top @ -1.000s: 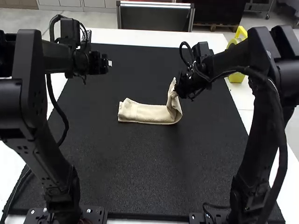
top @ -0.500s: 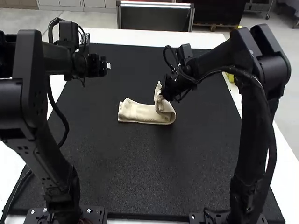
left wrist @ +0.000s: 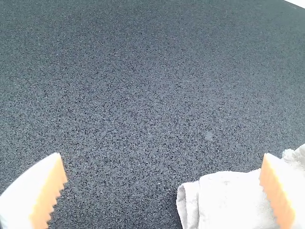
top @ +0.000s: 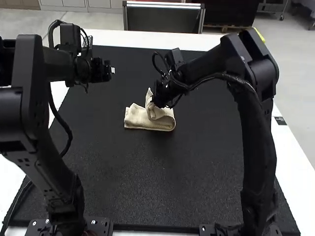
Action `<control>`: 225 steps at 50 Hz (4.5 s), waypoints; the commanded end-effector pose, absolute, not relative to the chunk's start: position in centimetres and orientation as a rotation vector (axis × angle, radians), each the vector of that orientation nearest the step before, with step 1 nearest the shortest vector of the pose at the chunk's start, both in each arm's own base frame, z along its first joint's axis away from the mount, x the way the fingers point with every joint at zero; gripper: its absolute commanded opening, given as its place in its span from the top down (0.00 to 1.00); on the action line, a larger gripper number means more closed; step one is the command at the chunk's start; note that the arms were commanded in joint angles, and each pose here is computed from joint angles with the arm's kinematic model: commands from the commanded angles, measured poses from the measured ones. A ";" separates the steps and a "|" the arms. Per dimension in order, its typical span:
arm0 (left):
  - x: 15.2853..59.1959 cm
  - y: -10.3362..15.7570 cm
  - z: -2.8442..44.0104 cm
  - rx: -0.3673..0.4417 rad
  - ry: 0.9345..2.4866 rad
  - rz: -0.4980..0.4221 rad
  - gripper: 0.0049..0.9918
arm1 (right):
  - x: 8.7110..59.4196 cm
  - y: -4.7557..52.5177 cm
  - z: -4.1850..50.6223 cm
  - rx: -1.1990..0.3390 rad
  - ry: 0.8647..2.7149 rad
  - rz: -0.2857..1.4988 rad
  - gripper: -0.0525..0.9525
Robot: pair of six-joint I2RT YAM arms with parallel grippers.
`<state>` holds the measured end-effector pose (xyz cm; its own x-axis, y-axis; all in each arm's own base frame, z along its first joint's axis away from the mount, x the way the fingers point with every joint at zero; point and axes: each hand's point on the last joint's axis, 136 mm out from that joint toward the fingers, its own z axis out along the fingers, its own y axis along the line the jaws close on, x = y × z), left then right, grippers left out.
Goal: Fold the towel.
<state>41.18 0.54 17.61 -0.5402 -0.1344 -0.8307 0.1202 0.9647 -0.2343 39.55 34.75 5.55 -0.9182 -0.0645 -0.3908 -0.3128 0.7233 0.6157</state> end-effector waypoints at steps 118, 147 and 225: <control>40.3 0.9 19.1 -0.034 2.052 -0.332 0.03 | 37.7 41.5 8.1 -0.481 2.504 1.112 0.97; 40.3 0.9 19.0 -0.033 2.050 -0.330 0.03 | 37.5 42.0 3.9 -0.488 2.573 1.094 0.97; 40.1 1.2 19.2 -0.041 2.042 -0.325 0.03 | 37.6 46.9 1.0 -0.583 2.559 1.136 0.97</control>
<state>40.58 1.24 18.28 -0.5003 -0.1624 -0.8505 0.0997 0.9649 -0.2430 37.26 46.14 0.39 -0.8915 -0.2419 -0.3830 -0.4450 0.6259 0.6405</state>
